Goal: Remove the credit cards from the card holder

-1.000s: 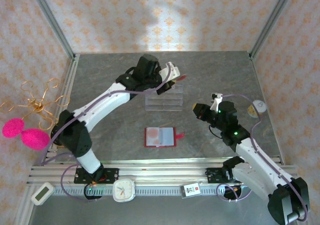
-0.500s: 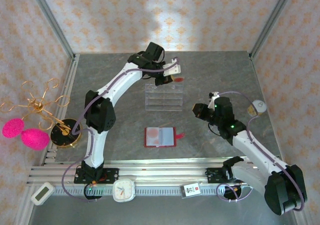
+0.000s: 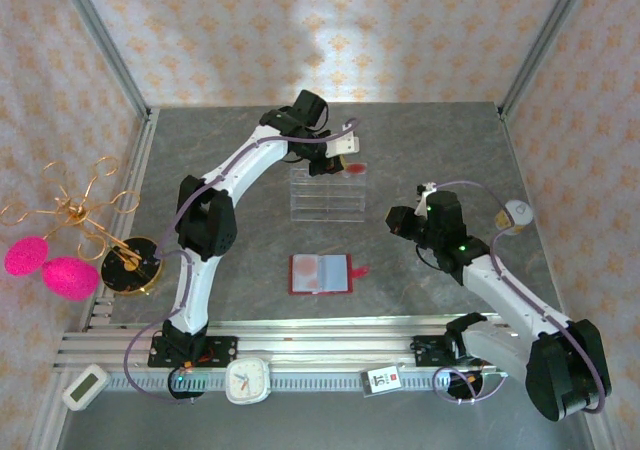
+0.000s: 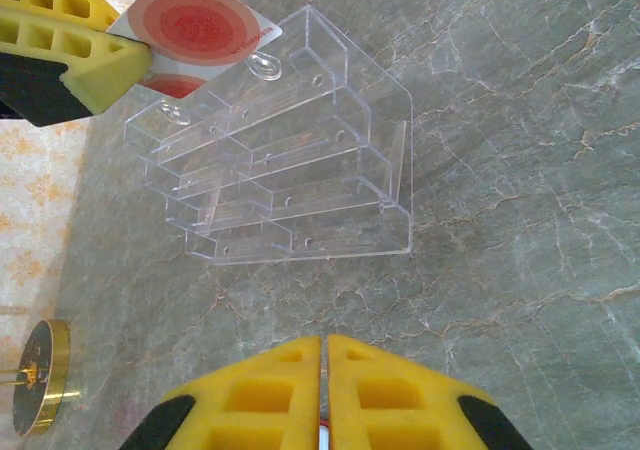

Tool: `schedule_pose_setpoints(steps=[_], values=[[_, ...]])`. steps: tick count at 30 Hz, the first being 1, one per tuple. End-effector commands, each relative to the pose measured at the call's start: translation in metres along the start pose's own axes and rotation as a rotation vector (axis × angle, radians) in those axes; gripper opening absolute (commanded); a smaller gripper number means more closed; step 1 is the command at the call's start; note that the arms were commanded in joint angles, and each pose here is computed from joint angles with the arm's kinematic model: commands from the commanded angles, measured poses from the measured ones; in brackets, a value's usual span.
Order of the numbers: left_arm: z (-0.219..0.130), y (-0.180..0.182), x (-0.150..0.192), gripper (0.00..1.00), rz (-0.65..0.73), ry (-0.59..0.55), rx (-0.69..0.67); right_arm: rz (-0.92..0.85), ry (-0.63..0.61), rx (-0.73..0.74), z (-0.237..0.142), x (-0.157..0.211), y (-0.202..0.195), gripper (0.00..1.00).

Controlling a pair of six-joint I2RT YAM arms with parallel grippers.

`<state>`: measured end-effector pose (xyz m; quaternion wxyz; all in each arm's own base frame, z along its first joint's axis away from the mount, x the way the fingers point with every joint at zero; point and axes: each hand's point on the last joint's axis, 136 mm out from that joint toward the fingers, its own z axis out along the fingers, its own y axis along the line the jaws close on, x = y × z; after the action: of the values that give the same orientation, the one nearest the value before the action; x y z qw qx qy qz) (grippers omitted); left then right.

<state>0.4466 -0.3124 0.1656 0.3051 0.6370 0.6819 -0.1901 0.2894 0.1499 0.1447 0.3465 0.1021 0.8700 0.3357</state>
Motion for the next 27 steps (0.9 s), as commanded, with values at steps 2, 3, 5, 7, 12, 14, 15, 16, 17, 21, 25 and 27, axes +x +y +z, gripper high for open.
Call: schedule_pose_setpoints(steps=[2,3,5,7,12,14,15,16,17,21,25,27], values=[[0.005,0.004,0.000,0.00,0.034,-0.013,0.014,-0.023,-0.036,-0.003,-0.001,-0.012,0.005,0.09],[0.005,0.006,0.002,0.00,0.031,-0.010,0.009,-0.023,-0.034,0.000,-0.001,-0.012,0.004,0.09],[0.004,0.009,0.002,0.00,0.030,-0.011,-0.001,-0.025,-0.034,-0.003,0.000,-0.012,0.005,0.09],[0.006,0.009,0.004,0.00,0.033,-0.010,0.001,-0.025,-0.034,-0.002,0.000,-0.012,0.004,0.09],[0.010,0.011,0.011,0.00,0.028,0.009,-0.005,-0.023,-0.031,0.003,0.002,-0.012,0.002,0.09],[0.010,0.013,0.013,0.00,0.026,0.009,-0.008,-0.023,-0.030,0.004,0.002,-0.012,0.002,0.09],[0.010,0.013,0.013,0.00,0.024,0.007,-0.010,-0.022,-0.031,0.004,0.002,-0.012,0.002,0.09],[0.010,0.015,0.014,0.00,0.022,0.006,-0.012,-0.022,-0.028,0.002,0.003,-0.011,0.002,0.09],[0.010,0.016,0.013,0.00,0.020,0.004,-0.015,-0.022,-0.030,0.000,0.003,-0.012,0.003,0.09],[0.013,0.016,0.017,0.00,0.015,0.005,-0.010,-0.016,-0.025,0.002,0.005,-0.011,0.002,0.09],[0.017,0.015,0.021,0.00,0.011,0.011,-0.004,-0.017,-0.026,0.003,0.005,-0.011,0.002,0.09],[0.018,0.014,0.022,0.00,0.008,0.007,0.002,-0.016,-0.025,0.005,0.005,-0.011,0.002,0.09]])
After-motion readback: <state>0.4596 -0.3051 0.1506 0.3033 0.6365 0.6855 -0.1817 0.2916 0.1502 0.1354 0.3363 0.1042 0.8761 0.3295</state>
